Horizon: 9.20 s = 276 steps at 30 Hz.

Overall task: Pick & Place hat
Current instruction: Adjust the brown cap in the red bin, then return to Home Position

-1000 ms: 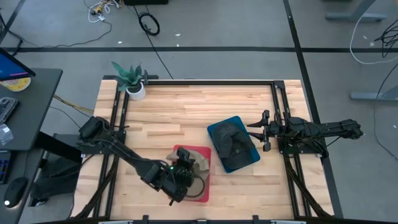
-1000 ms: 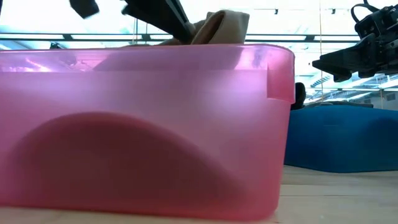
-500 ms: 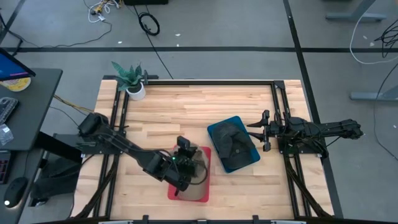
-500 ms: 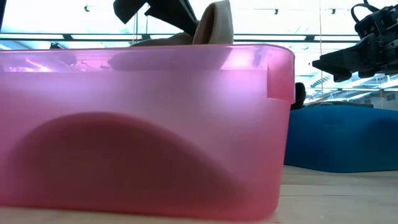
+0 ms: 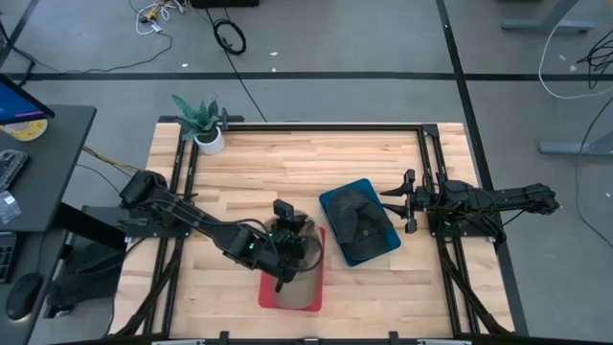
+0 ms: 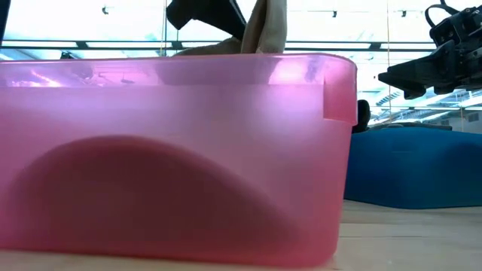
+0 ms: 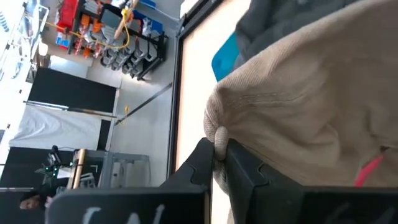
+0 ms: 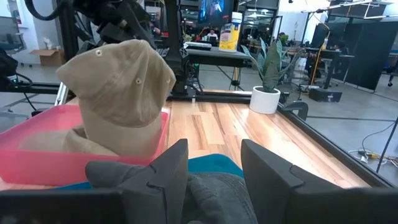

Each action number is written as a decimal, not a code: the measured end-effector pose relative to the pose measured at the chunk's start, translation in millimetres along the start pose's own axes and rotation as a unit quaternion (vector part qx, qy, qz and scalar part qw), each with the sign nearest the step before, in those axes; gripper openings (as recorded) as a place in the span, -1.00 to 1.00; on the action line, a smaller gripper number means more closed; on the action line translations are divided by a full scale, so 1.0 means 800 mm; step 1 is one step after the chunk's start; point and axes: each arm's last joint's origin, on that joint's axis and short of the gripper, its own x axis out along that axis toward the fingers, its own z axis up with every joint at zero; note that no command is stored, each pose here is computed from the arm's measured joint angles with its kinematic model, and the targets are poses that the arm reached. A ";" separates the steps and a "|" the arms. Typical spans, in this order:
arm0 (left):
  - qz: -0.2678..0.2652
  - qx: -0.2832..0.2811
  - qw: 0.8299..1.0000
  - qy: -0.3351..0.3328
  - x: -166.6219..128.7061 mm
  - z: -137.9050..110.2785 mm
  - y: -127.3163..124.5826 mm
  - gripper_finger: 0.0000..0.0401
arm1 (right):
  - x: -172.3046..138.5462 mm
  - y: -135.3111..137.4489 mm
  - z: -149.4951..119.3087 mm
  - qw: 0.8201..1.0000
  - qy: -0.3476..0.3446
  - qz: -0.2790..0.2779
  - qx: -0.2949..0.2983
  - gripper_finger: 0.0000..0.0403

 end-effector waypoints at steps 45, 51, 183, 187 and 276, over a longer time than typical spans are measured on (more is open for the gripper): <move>-0.152 -0.177 0.969 0.076 -0.010 -0.009 0.006 -0.89 | 0.000 0.000 0.000 1.000 0.000 0.000 0.000 -0.23; -0.264 -0.192 0.941 0.082 -0.023 -0.005 -0.008 -0.89 | 0.000 0.000 0.000 1.000 0.000 0.000 0.000 -0.23; -0.163 -0.362 0.795 -0.459 -0.102 -0.337 0.113 0.04 | 0.001 0.000 -0.001 1.000 0.005 0.000 -0.001 -0.23; -0.156 -0.369 0.775 -0.489 -0.106 -0.349 0.109 0.04 | 0.001 0.000 -0.001 1.000 0.005 0.000 -0.001 -0.23; -0.250 -0.316 0.823 -0.400 -0.052 -0.367 0.024 0.04 | 0.001 0.000 -0.002 1.000 0.007 0.001 -0.001 -0.23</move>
